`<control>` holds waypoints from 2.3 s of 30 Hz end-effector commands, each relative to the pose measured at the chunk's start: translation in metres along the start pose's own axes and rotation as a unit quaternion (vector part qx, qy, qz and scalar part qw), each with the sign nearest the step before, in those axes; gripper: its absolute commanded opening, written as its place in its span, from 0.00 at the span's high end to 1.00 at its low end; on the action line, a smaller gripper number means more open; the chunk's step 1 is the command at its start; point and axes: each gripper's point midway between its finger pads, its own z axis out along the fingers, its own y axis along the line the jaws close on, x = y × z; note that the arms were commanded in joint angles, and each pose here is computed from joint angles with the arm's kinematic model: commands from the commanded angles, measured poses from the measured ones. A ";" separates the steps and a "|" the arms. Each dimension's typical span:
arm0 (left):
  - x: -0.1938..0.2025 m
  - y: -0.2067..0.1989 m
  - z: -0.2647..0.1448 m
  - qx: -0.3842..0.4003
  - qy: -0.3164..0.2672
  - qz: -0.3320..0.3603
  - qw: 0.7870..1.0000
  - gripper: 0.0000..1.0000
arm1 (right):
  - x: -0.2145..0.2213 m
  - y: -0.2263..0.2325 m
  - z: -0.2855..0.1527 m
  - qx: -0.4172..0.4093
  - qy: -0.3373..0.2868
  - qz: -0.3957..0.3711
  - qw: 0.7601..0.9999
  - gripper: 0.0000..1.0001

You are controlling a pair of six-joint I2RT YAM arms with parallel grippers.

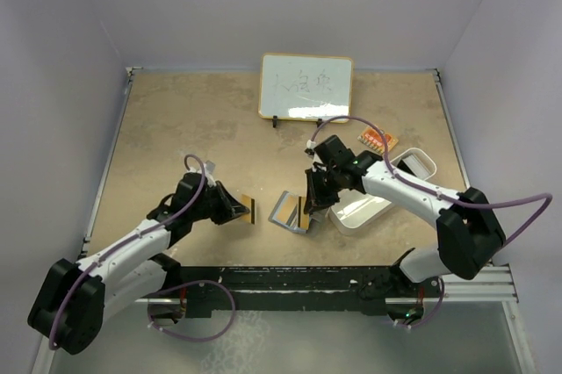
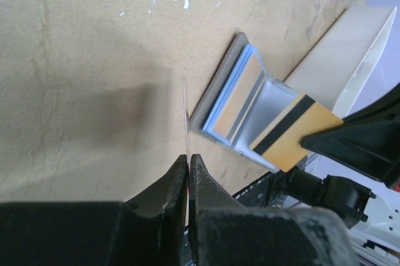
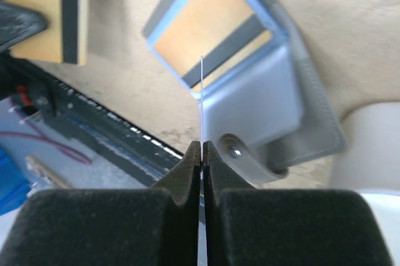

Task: Put the credit cards into the card holder
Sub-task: Pick up the credit card from the center of the board, then insert the credit card into the card holder.

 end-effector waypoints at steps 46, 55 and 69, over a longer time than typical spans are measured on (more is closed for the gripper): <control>0.000 -0.049 -0.005 0.148 -0.009 0.035 0.988 1.00 | -0.067 -0.005 0.051 0.009 -0.013 -0.175 0.984 1.00; 0.001 -0.043 0.001 0.137 -0.005 0.039 0.990 1.00 | -0.065 0.001 0.055 -0.010 0.000 -0.186 0.982 1.00; 0.001 -0.014 0.017 0.083 -0.008 0.050 0.995 1.00 | -0.057 0.020 0.041 -0.046 0.012 -0.143 0.989 1.00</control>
